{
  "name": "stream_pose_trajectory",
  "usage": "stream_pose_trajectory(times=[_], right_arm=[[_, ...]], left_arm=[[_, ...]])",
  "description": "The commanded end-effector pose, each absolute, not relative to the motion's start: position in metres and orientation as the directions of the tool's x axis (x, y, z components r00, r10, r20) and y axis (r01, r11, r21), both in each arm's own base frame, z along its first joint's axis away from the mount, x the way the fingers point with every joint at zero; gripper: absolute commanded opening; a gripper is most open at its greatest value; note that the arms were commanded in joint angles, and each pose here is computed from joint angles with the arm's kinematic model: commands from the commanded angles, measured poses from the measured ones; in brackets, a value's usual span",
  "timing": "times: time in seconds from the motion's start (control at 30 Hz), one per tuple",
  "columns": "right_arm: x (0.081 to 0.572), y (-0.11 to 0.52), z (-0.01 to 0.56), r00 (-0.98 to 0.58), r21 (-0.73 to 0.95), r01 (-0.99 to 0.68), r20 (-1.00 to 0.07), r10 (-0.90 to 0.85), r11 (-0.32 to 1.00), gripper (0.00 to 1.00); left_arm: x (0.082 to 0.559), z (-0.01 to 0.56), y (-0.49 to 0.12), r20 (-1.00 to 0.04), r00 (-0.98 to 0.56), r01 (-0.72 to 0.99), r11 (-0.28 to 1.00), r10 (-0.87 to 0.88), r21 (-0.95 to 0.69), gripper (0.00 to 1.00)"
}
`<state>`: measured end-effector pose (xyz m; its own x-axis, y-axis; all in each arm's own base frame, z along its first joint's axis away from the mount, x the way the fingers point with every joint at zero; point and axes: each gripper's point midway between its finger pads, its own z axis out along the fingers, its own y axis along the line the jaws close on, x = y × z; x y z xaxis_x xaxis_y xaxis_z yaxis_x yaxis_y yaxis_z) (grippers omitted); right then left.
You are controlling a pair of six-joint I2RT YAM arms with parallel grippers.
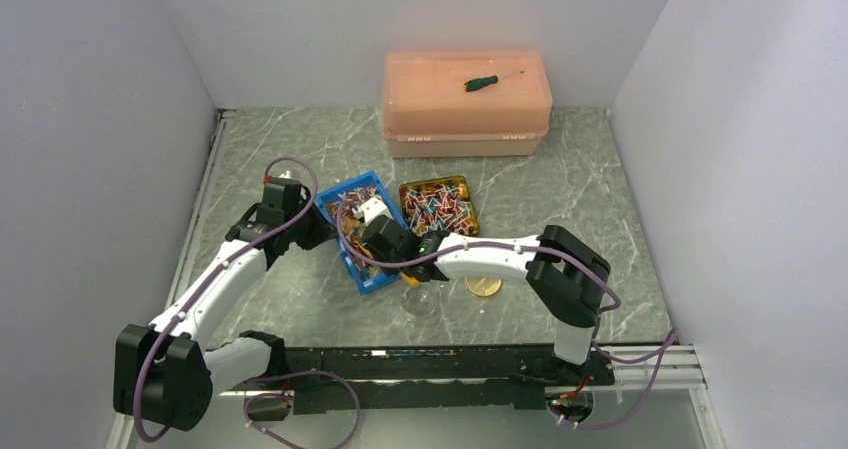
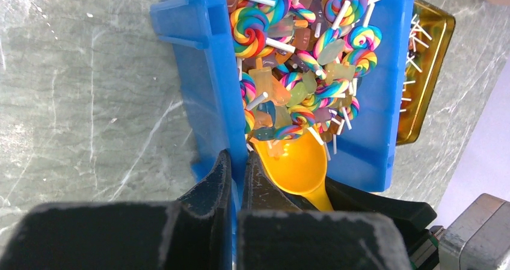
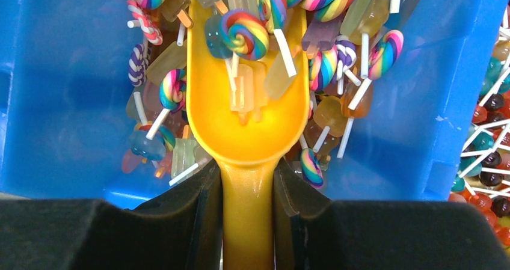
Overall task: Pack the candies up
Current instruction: Scoop the fake candies from the storage box.
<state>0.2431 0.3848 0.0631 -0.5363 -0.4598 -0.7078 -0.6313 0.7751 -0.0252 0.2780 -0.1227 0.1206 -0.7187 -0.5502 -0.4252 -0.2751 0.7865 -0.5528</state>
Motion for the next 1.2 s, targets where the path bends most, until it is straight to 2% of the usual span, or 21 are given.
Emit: stream_pose_trajectory(times=[0.0,0.13,0.3,0.43,0.83,1.17], right_arm=[[0.28,0.381,0.125,-0.426,-0.038,-0.526,-0.853,-0.302,0.85,0.0],[0.273,0.375,0.126,-0.421,-0.039,-0.538,-0.853,-0.309,0.842,0.0],[0.266,0.371,0.132,-0.411,-0.028,-0.553,-0.86,-0.302,0.833,0.0],[0.263,0.368,0.13,-0.414,-0.033,-0.56,-0.854,-0.314,0.828,0.0],[0.236,0.37,0.119,-0.438,-0.024,-0.636,-0.812,-0.386,0.771,0.0],[0.202,0.37,0.123,-0.417,-0.025,-0.694,-0.801,-0.429,0.72,0.0]], left_arm=[[0.246,0.124,-0.146,-0.343,-0.833,-0.188,0.805,-0.434,-0.563,0.0],[0.249,0.125,-0.144,-0.348,-0.831,-0.194,0.812,-0.434,-0.55,0.03],[0.253,0.125,-0.143,-0.349,-0.83,-0.205,0.819,-0.436,-0.537,0.16],[0.256,0.126,-0.14,-0.359,-0.82,-0.216,0.822,-0.446,-0.528,0.22],[0.264,0.134,-0.139,-0.374,-0.8,-0.23,0.816,-0.469,-0.53,0.23],[0.269,0.143,-0.133,-0.413,-0.783,-0.22,0.828,-0.466,-0.516,0.32]])
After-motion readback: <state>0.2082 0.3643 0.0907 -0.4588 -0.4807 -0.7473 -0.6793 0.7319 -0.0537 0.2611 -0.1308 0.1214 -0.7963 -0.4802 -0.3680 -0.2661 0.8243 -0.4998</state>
